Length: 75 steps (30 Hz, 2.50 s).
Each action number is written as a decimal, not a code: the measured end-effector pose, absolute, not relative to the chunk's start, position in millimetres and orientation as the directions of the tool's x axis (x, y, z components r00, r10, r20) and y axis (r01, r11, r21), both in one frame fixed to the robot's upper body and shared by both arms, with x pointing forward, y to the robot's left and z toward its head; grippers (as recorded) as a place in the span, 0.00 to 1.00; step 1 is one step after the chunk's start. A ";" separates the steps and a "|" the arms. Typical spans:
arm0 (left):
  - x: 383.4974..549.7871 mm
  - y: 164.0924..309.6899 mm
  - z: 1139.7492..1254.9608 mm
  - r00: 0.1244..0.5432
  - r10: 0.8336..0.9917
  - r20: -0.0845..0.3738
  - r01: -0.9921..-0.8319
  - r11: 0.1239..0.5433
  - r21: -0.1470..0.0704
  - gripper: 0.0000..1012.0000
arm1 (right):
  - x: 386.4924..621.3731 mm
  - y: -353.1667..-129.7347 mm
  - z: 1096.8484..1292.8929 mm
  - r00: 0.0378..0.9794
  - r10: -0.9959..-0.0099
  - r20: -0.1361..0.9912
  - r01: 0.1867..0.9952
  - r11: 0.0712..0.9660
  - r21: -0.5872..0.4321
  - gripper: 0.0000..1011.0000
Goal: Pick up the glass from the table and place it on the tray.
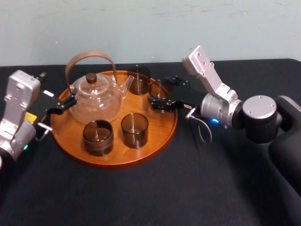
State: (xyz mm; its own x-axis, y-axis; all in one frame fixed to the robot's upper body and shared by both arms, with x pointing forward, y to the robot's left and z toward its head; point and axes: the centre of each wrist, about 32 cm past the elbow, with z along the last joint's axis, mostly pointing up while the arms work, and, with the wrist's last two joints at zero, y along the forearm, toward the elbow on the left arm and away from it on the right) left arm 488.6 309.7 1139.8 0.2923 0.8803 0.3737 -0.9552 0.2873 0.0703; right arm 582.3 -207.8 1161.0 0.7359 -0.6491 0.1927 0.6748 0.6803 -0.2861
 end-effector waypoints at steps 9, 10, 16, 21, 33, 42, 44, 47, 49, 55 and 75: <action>488.6 309.7 1139.8 0.292 0.880 0.374 -0.955 0.287 0.070 1.00 | 584.4 -206.6 1158.4 0.736 -0.650 0.189 0.674 0.679 -0.290 0.91; 488.6 309.7 1139.7 0.292 0.880 0.374 -0.955 0.287 0.070 1.00 | 584.7 -206.3 1158.0 0.736 -0.649 0.189 0.674 0.679 -0.291 0.91; 488.6 309.7 1139.8 0.292 0.880 0.374 -0.955 0.287 0.070 1.00 | 586.5 -205.6 1157.2 0.737 -0.648 0.190 0.673 0.679 -0.295 0.91; 488.6 309.7 1139.8 0.292 0.880 0.374 -0.955 0.287 0.070 1.00 | 587.8 -205.2 1156.9 0.739 -0.646 0.190 0.671 0.680 -0.296 0.91; 488.6 309.7 1139.8 0.292 0.880 0.374 -0.955 0.287 0.070 1.00 | 591.2 -202.2 1156.5 0.745 -0.640 0.191 0.664 0.683 -0.303 0.91; 488.6 309.7 1139.8 0.292 0.880 0.374 -0.955 0.287 0.070 1.00 | 593.9 -198.2 1154.1 0.749 -0.635 0.190 0.660 0.686 -0.306 0.91; 488.6 309.7 1139.8 0.292 0.880 0.374 -0.955 0.287 0.070 1.00 | 594.2 -197.7 1153.3 0.749 -0.635 0.190 0.659 0.686 -0.307 0.91; 488.6 309.7 1139.8 0.292 0.880 0.374 -0.955 0.287 0.070 1.00 | 594.6 -197.1 1151.5 0.749 -0.635 0.188 0.659 0.686 -0.309 0.91; 488.6 309.7 1139.8 0.292 0.880 0.374 -0.955 0.287 0.070 1.00 | 594.7 -196.9 1150.2 0.750 -0.635 0.187 0.658 0.686 -0.310 0.91; 488.6 309.7 1139.8 0.292 0.880 0.374 -0.955 0.287 0.070 1.00 | 594.7 -197.0 1146.8 0.749 -0.636 0.185 0.658 0.685 -0.313 0.91; 488.6 309.7 1139.8 0.292 0.880 0.374 -0.955 0.287 0.070 1.00 | 593.2 -195.8 1138.5 0.740 -0.645 0.189 0.668 0.677 -0.309 0.91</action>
State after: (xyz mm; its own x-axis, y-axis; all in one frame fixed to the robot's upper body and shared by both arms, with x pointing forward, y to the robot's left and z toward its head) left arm 488.6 309.7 1139.8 0.2923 0.8803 0.3737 -0.9552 0.2874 0.0703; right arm 593.2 -195.8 1138.5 0.7404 -0.6452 0.1886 0.6683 0.6767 -0.3089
